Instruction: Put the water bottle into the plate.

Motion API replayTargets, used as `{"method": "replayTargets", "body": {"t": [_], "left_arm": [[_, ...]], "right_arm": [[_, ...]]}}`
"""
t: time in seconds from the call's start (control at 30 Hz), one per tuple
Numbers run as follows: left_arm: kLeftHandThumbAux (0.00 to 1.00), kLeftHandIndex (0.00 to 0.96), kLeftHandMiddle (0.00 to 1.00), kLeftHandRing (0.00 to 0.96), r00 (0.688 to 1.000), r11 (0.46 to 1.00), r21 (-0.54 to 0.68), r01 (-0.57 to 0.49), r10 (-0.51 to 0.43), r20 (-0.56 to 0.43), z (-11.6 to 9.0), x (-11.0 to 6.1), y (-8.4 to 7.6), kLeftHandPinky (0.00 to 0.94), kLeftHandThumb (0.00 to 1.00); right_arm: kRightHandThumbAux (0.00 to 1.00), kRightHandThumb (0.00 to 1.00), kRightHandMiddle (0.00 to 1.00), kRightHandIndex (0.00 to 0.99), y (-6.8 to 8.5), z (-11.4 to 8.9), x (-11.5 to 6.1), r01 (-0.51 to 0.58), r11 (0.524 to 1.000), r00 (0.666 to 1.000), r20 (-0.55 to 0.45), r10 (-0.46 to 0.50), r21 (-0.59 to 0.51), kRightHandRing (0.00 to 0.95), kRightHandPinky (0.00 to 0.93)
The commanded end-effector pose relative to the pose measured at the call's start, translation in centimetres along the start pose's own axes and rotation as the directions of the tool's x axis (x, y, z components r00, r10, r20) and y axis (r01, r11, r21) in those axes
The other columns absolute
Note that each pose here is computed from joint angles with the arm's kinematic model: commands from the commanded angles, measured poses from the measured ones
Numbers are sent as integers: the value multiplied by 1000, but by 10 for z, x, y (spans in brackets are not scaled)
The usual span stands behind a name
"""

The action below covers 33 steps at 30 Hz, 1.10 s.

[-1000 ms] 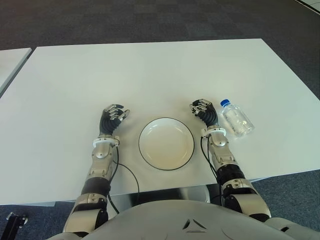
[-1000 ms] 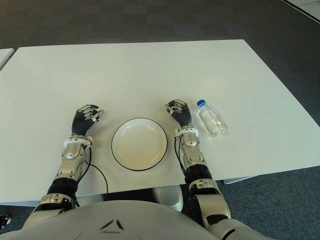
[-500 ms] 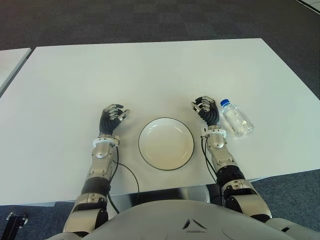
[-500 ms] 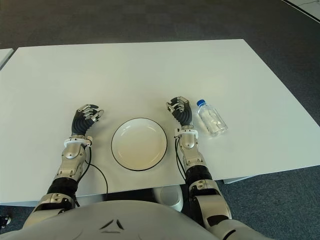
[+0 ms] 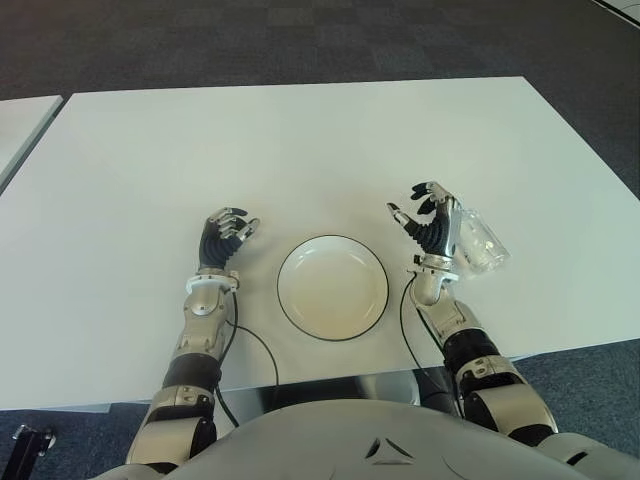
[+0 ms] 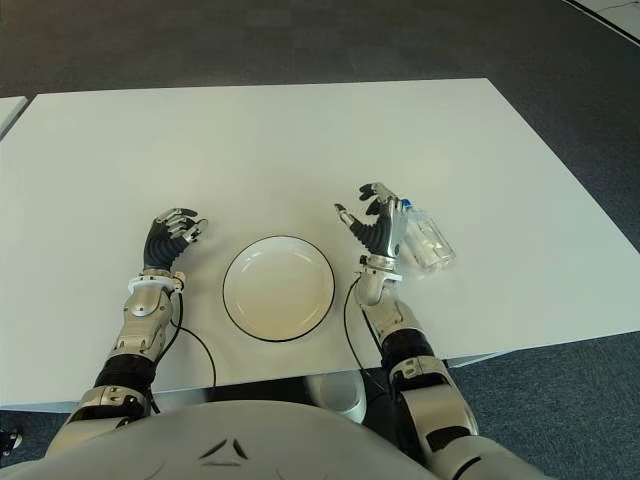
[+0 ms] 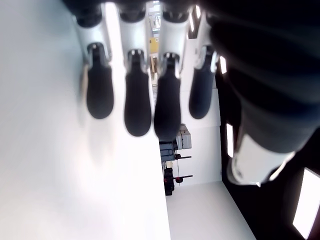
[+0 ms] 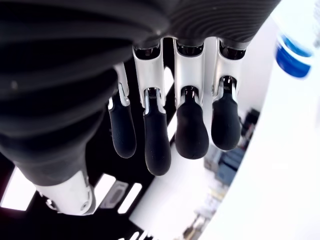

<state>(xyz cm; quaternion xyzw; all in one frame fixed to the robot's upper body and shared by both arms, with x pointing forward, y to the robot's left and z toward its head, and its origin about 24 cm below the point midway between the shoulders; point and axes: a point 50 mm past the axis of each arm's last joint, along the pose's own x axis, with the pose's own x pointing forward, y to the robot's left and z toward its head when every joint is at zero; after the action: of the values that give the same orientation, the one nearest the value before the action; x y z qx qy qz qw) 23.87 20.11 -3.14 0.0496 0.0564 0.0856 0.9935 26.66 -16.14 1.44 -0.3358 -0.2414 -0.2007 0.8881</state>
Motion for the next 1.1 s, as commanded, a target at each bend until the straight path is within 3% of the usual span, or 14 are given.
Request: {"method": "replayTargets", "body": {"t": [0.03, 0.1, 0.2, 0.27, 0.57, 1.1], "left_arm": [[711, 433, 607, 592, 996, 1000, -3, 11, -11, -92, -17, -8, -2, 577, 709], [711, 433, 606, 591, 996, 1000, 0, 10, -10, -93, -17, -8, -2, 573, 709], [712, 433, 603, 587, 996, 1000, 3, 8, -8, -93, -17, -8, -2, 569, 709], [712, 433, 602, 586, 996, 1000, 4, 9, -8, -92, -17, -9, -2, 567, 708], [711, 433, 598, 583, 996, 1000, 7, 12, -11, -89, -17, -9, -3, 568, 708], [711, 433, 596, 580, 996, 1000, 2, 6, -6, -85, -17, -9, -7, 565, 708]], "right_arm": [[733, 680, 335, 404, -2, 0, 5, 26, 999, 996, 82, -23, -43, 316, 311], [712, 468, 214, 240, -6, -3, 8, 36, 995, 995, 94, -28, -88, 195, 197], [656, 362, 80, 114, -10, -10, 10, 49, 984, 996, 78, -36, -173, 71, 73], [624, 342, 40, 72, -11, -13, 9, 54, 976, 997, 61, -42, -212, 36, 37], [423, 462, 1, 2, -10, -16, 7, 53, 958, 997, -31, -64, -282, 1, 1], [238, 626, 0, 0, -7, -13, 10, -50, 957, 963, -268, -29, -284, 0, 0]]}}
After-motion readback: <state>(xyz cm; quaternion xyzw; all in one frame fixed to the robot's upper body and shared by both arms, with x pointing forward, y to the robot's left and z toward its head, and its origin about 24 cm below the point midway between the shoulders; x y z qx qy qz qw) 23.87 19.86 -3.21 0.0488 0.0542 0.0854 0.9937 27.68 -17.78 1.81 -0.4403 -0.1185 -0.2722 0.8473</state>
